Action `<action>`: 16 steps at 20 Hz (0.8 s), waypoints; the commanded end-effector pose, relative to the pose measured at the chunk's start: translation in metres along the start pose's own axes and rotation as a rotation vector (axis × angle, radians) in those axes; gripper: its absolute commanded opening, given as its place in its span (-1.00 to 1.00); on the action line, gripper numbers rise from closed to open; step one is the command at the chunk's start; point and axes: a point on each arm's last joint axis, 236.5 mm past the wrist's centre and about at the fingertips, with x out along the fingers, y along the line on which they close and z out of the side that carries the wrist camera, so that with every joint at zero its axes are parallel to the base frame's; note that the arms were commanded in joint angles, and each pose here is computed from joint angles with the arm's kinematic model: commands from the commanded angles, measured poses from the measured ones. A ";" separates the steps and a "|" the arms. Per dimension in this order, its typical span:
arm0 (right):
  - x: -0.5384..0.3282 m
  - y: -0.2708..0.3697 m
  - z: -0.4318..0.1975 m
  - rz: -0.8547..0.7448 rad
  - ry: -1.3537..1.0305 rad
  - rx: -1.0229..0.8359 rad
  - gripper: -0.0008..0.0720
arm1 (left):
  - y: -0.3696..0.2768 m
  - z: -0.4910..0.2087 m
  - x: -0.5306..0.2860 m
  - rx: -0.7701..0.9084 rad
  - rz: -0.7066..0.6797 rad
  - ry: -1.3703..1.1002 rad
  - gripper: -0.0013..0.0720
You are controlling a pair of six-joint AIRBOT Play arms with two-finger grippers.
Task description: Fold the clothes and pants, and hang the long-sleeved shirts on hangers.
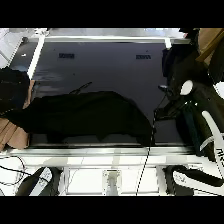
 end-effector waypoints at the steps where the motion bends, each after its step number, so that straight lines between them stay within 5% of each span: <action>1: 0.035 -0.001 0.016 0.039 -0.119 0.003 0.28 | 0.000 0.000 0.001 0.001 0.000 0.002 -0.91; 15: 0.071 -0.007 0.067 0.091 -0.146 -0.103 0.27 | -0.002 -0.009 0.000 -0.005 -0.007 0.039 -0.91; 16: 0.073 -0.004 0.064 0.106 -0.134 -0.107 0.08 | -0.002 -0.009 0.000 -0.005 -0.007 0.039 -0.91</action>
